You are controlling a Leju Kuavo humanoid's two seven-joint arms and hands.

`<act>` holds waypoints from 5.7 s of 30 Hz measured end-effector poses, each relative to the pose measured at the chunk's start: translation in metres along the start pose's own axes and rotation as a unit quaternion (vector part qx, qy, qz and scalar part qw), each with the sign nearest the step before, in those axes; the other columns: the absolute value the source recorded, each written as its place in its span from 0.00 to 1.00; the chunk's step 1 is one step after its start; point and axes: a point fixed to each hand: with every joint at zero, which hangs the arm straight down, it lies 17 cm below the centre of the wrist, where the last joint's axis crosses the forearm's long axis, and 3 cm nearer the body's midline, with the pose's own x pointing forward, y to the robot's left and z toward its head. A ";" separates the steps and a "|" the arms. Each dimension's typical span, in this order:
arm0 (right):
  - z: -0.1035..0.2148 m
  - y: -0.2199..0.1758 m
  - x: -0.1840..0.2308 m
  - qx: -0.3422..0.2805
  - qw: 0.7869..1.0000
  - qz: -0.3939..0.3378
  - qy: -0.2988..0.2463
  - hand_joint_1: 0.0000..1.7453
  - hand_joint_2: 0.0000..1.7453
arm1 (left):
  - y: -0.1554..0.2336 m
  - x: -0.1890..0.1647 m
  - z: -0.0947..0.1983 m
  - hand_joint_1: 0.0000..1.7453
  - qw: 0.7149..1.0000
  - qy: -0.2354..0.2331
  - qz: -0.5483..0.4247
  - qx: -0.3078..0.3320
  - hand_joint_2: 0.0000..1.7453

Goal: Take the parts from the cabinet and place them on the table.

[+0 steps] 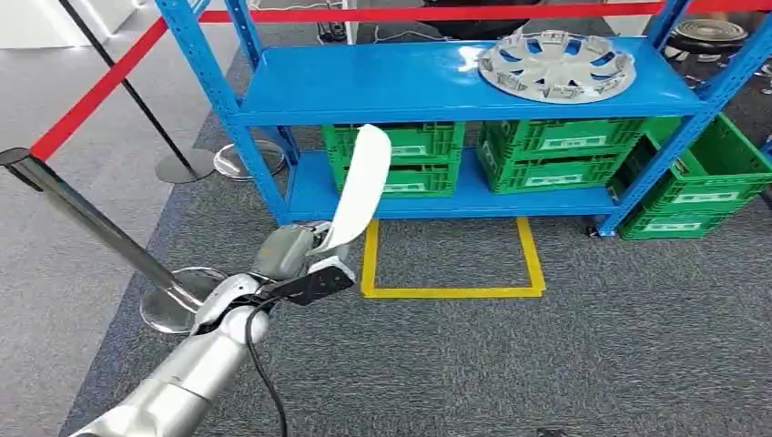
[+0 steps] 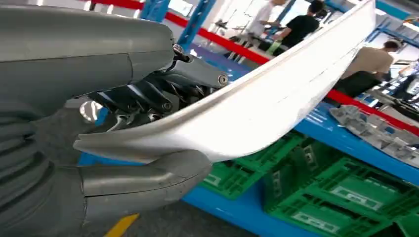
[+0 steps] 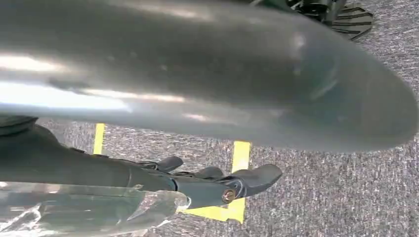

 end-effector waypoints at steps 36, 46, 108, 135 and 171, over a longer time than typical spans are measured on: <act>-0.002 -0.005 0.009 -0.006 1.000 -0.001 -0.007 0.00 0.00 | 0.002 -0.005 0.009 1.00 1.000 0.009 0.007 0.005 1.00; -0.002 -0.005 0.009 -0.007 1.000 -0.003 -0.007 0.00 0.00 | 0.003 -0.004 0.007 1.00 1.000 0.011 0.001 0.006 1.00; -0.003 -0.005 0.022 -0.009 1.000 -0.006 -0.017 0.00 0.00 | 0.012 -0.002 0.001 1.00 1.000 0.008 -0.007 0.013 1.00; -0.003 -0.005 0.021 -0.009 1.000 -0.005 -0.016 0.00 0.00 | 0.003 -0.006 0.007 1.00 1.000 0.012 -0.005 0.002 1.00; -0.003 -0.006 0.018 -0.010 1.000 -0.005 -0.013 0.00 0.00 | -0.002 -0.009 0.012 1.00 1.000 0.016 -0.004 -0.003 1.00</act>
